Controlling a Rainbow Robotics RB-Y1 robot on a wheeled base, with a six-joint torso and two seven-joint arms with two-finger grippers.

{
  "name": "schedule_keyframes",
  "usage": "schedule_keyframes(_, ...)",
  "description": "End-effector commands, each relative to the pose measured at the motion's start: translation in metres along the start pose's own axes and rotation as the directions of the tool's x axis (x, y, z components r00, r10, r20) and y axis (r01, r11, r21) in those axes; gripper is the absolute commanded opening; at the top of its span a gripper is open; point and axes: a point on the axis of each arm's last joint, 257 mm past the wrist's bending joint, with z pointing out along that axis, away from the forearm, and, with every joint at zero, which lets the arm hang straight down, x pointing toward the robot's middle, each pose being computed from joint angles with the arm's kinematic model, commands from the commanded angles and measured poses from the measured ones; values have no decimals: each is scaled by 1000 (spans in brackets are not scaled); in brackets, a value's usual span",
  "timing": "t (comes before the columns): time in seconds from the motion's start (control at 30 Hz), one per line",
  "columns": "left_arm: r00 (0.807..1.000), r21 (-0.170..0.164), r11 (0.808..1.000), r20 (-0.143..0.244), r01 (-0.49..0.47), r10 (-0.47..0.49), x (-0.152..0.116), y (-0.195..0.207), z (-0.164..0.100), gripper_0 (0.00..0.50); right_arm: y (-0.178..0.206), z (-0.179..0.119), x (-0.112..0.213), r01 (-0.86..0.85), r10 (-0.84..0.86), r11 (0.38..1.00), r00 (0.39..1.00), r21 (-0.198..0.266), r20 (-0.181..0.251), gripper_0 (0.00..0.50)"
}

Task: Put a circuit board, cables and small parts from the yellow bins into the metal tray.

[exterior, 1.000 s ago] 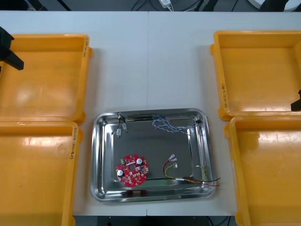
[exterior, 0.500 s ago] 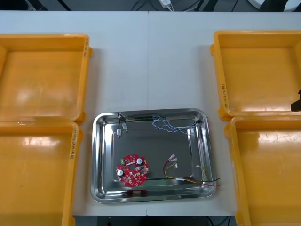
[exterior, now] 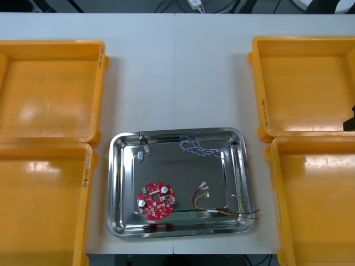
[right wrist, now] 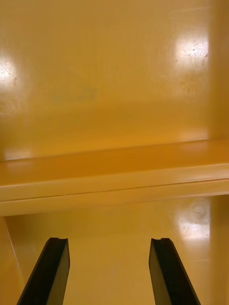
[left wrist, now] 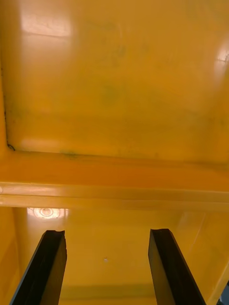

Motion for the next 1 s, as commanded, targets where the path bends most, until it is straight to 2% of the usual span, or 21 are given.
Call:
schedule_keyframes(0.03,998,6,998,8,-55,55,5,7,6,500,-17,-16,-10,-33,32,999,999,36,34,484)
schedule_keyframes(0.2,997,-20,997,28,-68,69,2,7,11,500,-17,-16,-10,-33,32,999,999,36,34,483)
schedule_keyframes(0.33,997,-6,998,38,-65,65,1,4,16,500,-17,-16,-10,-33,32,999,999,36,34,482)
schedule_keyframes(0.47,996,-6,997,40,-76,76,2,3,22,500,-17,-16,-10,-33,32,999,999,36,34,483)
schedule_keyframes(0.63,993,-42,993,40,-109,110,2,10,27,500,-17,-16,-10,-33,32,999,999,36,34,482)
schedule_keyframes(1.0,991,-35,992,43,-122,123,2,5,30,500,-17,-16,-10,-33,32,999,999,36,34,483)
